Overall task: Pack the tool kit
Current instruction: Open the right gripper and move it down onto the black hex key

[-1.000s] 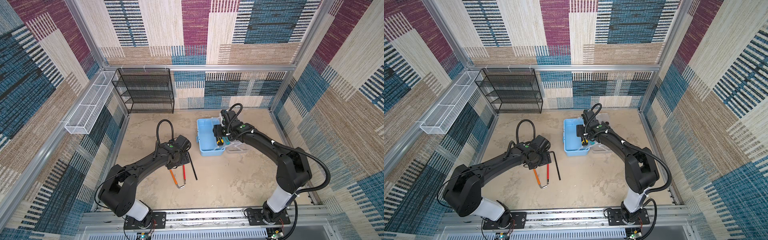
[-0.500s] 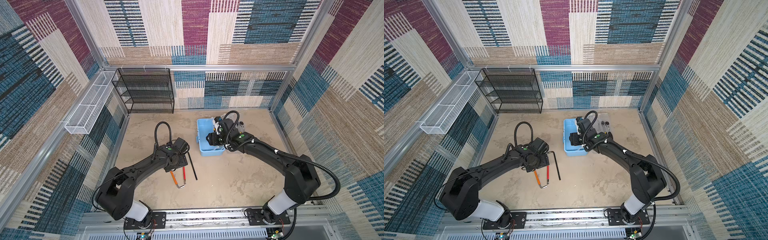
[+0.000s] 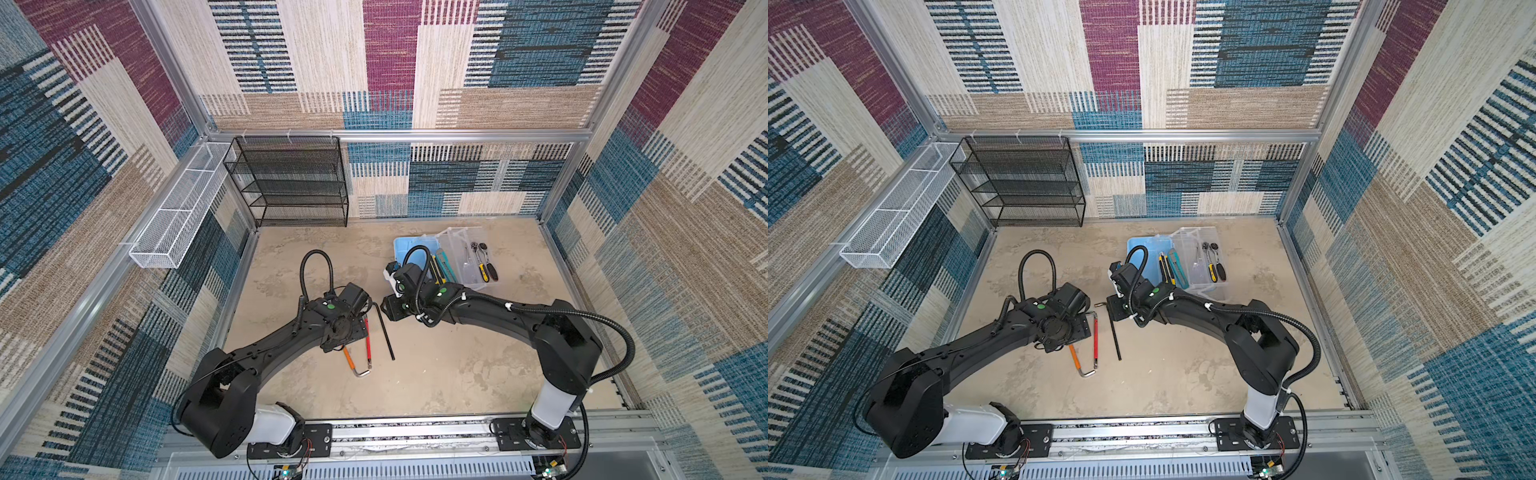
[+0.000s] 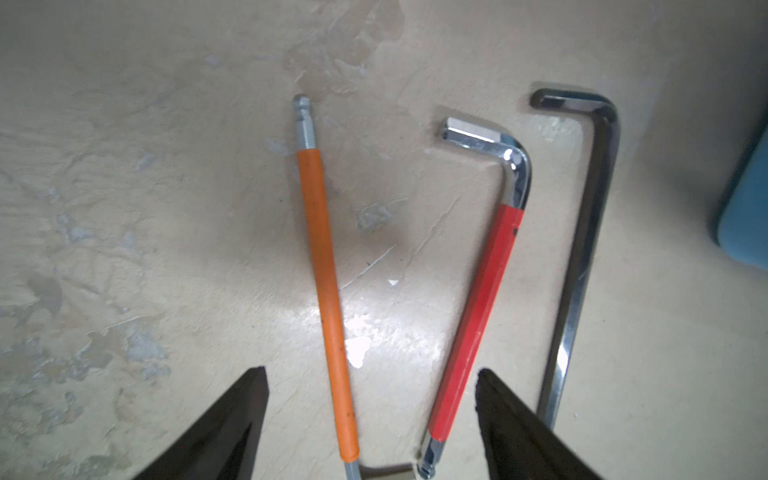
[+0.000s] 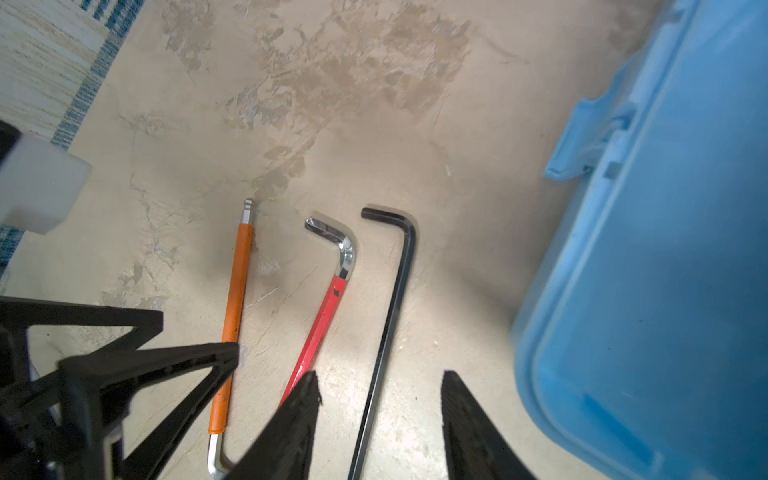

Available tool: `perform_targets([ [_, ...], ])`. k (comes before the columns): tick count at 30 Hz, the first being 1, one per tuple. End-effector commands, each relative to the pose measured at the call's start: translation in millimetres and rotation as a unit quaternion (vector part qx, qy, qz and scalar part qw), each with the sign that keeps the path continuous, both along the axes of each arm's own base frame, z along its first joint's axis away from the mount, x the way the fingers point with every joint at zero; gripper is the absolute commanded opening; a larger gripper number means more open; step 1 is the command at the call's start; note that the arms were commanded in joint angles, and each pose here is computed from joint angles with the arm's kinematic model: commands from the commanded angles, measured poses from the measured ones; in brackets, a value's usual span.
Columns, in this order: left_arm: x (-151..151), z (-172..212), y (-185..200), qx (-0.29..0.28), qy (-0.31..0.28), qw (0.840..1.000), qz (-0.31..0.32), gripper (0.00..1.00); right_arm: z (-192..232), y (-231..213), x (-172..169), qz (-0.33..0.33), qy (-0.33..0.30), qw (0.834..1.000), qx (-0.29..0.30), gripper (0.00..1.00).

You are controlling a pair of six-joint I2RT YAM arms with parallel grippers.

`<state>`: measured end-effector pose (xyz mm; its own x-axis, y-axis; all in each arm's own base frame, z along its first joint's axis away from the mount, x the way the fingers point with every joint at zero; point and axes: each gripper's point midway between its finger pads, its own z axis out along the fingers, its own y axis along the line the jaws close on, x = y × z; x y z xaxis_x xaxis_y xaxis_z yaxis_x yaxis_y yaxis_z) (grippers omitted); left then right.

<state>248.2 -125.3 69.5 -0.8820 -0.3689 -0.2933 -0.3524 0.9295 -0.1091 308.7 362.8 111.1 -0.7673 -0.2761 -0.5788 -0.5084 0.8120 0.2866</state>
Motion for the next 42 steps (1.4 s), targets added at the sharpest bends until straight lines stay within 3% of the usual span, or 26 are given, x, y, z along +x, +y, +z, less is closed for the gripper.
perform_targets([
  [1, -7.8, -2.7, 12.1, 0.01, 0.002, 1.0, 0.026, 0.81, -14.3, 4.9, -4.9, 0.006, 0.009, 1.0, -0.026, 0.49],
  [18, -18.7, 2.2, 25.3, 0.007, -0.016, 0.999, 0.033, 0.82, -79.5, 15.8, -13.9, 0.033, 0.046, 0.99, -0.127, 0.35],
  [32, -18.5, 7.2, 25.2, 0.01, -0.021, 1.0, 0.013, 0.8, -115.3, -19.6, -18.2, 0.008, 0.064, 0.974, -0.219, 0.22],
  [42, -18.3, 7.2, 26.0, 0.014, -0.02, 1.0, 0.011, 0.79, -110.2, -12.4, -14.6, 0.0, 0.074, 0.977, -0.197, 0.08],
])
